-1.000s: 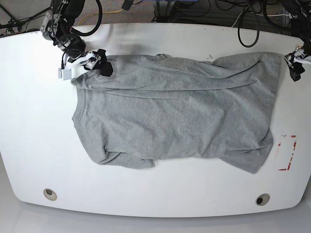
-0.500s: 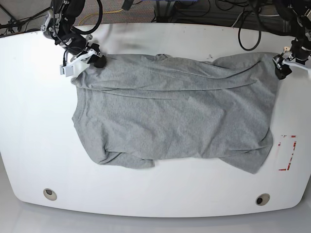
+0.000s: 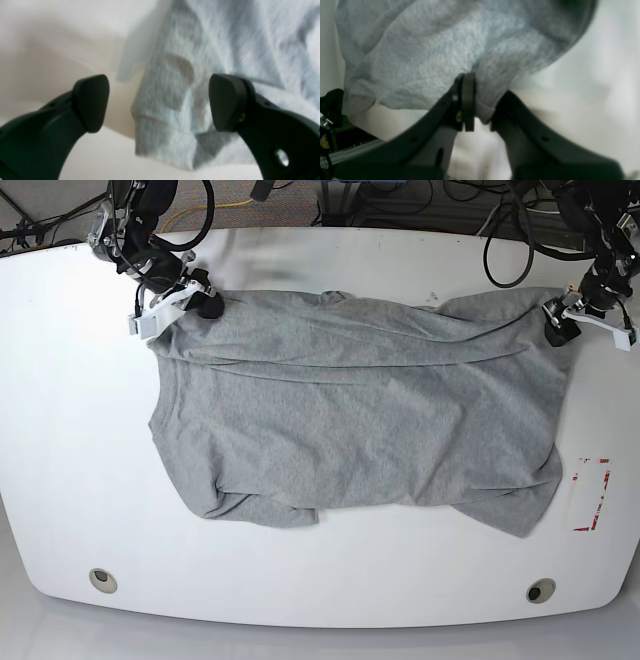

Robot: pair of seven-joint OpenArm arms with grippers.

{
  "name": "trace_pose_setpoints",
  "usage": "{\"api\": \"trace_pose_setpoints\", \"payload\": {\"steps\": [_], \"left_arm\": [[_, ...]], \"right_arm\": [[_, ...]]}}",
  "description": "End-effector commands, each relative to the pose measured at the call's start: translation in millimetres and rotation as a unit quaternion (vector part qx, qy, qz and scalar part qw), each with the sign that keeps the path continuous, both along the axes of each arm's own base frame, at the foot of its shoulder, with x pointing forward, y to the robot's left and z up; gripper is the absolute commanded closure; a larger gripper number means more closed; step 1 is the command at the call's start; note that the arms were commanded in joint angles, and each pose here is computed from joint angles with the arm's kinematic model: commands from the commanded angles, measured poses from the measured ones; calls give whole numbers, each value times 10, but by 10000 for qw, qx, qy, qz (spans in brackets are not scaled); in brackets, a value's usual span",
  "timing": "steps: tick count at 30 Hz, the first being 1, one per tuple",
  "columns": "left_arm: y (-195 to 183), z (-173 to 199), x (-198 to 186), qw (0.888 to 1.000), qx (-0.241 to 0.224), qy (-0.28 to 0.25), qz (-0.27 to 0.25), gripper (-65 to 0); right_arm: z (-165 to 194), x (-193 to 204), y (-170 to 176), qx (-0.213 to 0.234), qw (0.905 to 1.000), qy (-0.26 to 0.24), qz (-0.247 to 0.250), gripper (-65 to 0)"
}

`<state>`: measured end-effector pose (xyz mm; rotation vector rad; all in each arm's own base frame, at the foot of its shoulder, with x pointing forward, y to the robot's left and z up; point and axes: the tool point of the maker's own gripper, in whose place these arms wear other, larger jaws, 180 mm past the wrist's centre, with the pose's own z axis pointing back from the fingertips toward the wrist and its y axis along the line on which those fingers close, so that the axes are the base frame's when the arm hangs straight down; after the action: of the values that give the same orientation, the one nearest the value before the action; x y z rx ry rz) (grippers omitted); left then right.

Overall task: Fold the T-shirt properly
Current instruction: 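Regrasp the shirt edge with both grippers, then lift the shirt with both grippers and swing it over the table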

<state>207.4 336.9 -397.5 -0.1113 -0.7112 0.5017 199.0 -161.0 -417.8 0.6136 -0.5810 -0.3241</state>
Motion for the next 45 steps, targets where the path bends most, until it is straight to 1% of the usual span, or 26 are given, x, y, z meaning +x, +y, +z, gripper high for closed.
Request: {"api": "trace_pose_setpoints", "payload": {"steps": [1,2,4,5,6,7,9,10,11,15,19,21,22,24,28,30,32,36,38,40,42,45], "left_arm": [[-57,-12,43,9999,-20,15,-168,-576],[-71,-16,49,9998,-26,20,-190,-558],[-75,-40,39,9998,-52,48,-185,-451],[-79,-61,30,9998,-68,76,-182,-388],[-86,-101,11,9997,-119,121,-167,-310],[-87,-130,5,9997,-158,149,-148,-233],[-95,-161,23,9995,-223,157,-127,-108],[-95,-179,26,9995,-247,171,-113,-35],[-95,-180,30,9995,-251,169,-111,0],[-27,-48,88,9998,-74,43,-165,0],[56,326,191,9978,466,-260,-404,0],[66,585,207,9935,865,-426,-612,0],[61,651,214,9920,960,-473,-666,0],[45,889,254,9855,1314,-641,-859,0],[-63,1047,309,9725,1823,-592,-1325,0],[-132,1033,317,9683,1922,-519,-1507,0],[-201,992,325,9668,1919,-474,-1620,0],[-372,881,358,9625,1911,-364,-1892,0],[-478,855,408,9586,1936,-416,-2047,0],[-574,867,470,9554,1933,-550,-2165,0],[-740,926,614,9498,1903,-847,-2333,0],[-935,964,794,9367,2077,-967,-2649,0]], "right_arm": [[90,66,-20,-25,9998,-196,-1,-71],[87,60,-20,-25,9998,-189,-1,-70],[84,53,-25,-27,9998,-181,-8,-41],[84,53,-25,-27,9998,-181,-8,-14],[87,59,-25,-27,9998,-189,-8,0],[87,59,-25,-27,9998,-189,-8,0],[87,59,-25,-27,9998,-189,-8,0],[87,59,-25,-27,9998,-189,-8,0],[87,59,-25,-27,9998,-189,-8,0],[149,83,-34,-84,9996,-288,3,0],[343,67,-100,-338,9980,-528,-4,0],[463,35,-169,-533,9964,-654,-32,0],[495,22,-188,-589,9959,-685,-38,0],[583,-21,-247,-751,9943,-758,-67,0],[624,-127,-327,-916,9931,-720,-117,0],[601,-196,-369,-961,9932,-633,-144,0],[586,-239,-397,-988,9933,-578,-168,0],[584,-239,-394,-991,9933,-574,-161,0],[601,-201,-390,-998,9930,-622,-134,0],[664,-87,-405,-1034,9915,-778,-109,0],[742,63,-444,-1116,9890,-964,-103,0],[854,305,-557,-1227,9849,-1222,-77,0]]}}
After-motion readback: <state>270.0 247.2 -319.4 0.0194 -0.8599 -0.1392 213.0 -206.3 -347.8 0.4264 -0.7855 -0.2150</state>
